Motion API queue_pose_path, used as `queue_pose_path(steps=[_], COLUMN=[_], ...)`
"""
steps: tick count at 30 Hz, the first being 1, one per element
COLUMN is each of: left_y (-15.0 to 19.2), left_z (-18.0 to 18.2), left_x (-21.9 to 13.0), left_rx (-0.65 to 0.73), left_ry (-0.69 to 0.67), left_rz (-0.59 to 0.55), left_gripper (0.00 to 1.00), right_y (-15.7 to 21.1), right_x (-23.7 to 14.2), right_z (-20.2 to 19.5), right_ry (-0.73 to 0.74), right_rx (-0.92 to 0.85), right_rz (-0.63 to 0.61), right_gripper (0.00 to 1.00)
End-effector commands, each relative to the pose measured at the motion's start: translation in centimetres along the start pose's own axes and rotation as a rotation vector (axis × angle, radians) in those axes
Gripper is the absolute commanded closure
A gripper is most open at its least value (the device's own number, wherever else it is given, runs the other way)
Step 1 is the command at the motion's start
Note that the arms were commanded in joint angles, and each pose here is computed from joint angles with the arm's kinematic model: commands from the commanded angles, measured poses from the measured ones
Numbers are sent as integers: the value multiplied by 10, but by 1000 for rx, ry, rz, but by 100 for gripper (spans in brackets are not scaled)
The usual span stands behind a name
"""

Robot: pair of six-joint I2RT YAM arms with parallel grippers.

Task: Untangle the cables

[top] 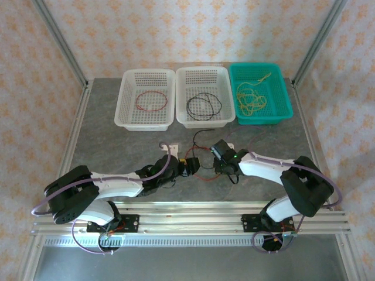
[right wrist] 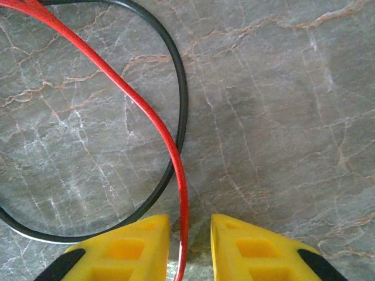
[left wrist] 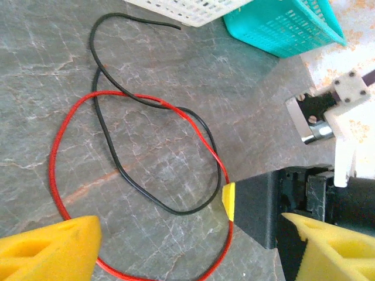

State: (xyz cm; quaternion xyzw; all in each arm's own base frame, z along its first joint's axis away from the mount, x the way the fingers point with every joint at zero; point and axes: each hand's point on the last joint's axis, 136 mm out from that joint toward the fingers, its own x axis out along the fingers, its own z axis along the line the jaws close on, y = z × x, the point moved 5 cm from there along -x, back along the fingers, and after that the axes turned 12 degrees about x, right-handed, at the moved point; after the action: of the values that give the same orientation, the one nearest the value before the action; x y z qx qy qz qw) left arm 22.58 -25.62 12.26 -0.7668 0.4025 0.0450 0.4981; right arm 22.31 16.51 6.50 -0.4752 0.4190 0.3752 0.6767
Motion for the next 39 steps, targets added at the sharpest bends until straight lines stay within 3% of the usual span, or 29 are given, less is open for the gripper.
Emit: queue_pose_path(steps=[1, 12, 19, 28, 31, 39], left_y=[-5, -12, -30, -74, -83, -76], left_z=[10, 26, 24, 5, -10, -48], left_x=[-2, 0, 0, -11, -15, -14], left_rx=[-6, 28, 48, 153, 253, 432], left_ry=[-46, -131, -97, 25, 90, 306], left_rz=[-4, 18, 8, -37, -43, 11], left_gripper=[21, 22, 22, 25, 26, 26], right_y=[-7, -6, -27, -52, -60, -77], right_x=[1, 4, -41, -103, -122, -136], right_z=[5, 9, 17, 19, 25, 29], right_ry=[11, 25, -89, -205, -266, -356], right_rx=[8, 0, 43, 20, 20, 75], right_rz=[-38, -27, -180, -367, -406, -312], right_gripper=[76, 88, 100, 100, 100, 100])
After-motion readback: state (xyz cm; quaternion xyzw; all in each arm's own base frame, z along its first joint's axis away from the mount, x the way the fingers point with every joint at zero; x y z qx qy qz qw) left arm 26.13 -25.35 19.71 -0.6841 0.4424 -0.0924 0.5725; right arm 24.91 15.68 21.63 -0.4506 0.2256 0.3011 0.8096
